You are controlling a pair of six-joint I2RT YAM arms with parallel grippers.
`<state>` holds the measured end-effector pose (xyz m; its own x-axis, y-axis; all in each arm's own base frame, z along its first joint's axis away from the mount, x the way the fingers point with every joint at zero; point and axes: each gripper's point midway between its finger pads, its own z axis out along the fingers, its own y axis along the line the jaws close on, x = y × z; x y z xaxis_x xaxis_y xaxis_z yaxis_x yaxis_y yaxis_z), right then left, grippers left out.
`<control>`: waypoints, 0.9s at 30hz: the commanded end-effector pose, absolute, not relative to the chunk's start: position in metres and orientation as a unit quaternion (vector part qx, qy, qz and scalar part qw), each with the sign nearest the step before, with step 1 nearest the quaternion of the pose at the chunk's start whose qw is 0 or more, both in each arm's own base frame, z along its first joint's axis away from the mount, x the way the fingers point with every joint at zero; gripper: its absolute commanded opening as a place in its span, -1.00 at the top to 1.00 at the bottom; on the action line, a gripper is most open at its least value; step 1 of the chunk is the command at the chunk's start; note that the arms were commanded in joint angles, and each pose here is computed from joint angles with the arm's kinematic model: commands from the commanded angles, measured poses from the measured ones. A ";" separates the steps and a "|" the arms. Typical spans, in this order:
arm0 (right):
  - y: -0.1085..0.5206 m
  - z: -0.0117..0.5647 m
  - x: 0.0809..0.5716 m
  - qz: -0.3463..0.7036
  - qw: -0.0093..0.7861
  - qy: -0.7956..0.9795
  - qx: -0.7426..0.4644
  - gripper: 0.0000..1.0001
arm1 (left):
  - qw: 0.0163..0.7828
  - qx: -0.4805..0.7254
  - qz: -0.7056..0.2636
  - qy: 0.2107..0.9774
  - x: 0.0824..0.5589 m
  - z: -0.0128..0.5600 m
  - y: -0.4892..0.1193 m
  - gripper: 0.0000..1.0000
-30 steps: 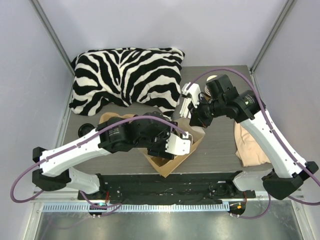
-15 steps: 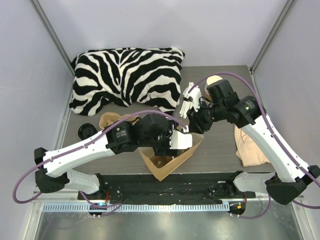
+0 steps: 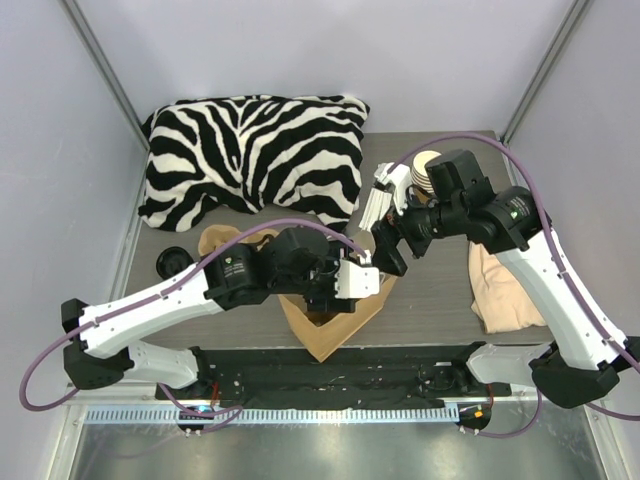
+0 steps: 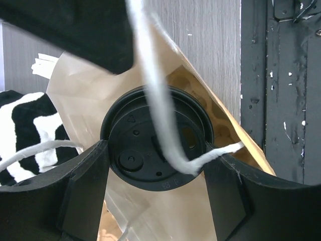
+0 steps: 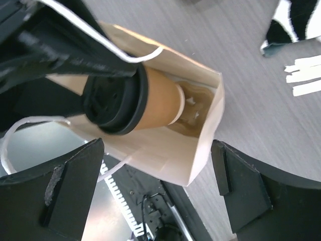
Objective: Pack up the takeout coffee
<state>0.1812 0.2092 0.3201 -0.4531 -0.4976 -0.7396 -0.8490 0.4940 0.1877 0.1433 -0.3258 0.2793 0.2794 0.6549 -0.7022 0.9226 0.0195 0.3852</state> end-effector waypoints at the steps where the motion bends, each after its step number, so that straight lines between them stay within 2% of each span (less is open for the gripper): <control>1: 0.207 0.324 0.159 0.305 0.300 0.792 -0.435 -0.95 | 0.449 0.661 -0.179 0.574 0.149 0.298 -0.328 0.89; 7: 0.198 0.307 0.150 0.294 0.292 0.788 -0.456 -0.96 | 0.455 0.638 -0.187 0.593 0.157 0.302 -0.330 0.89; 18: 0.200 0.309 0.139 0.321 0.319 0.776 -0.439 -0.99 | 0.412 0.628 -0.182 0.634 0.162 0.268 -0.340 0.95; 27: 0.193 0.339 0.182 0.263 0.388 0.785 -0.405 -1.00 | 0.385 0.672 -0.181 0.606 0.155 0.247 -0.341 0.97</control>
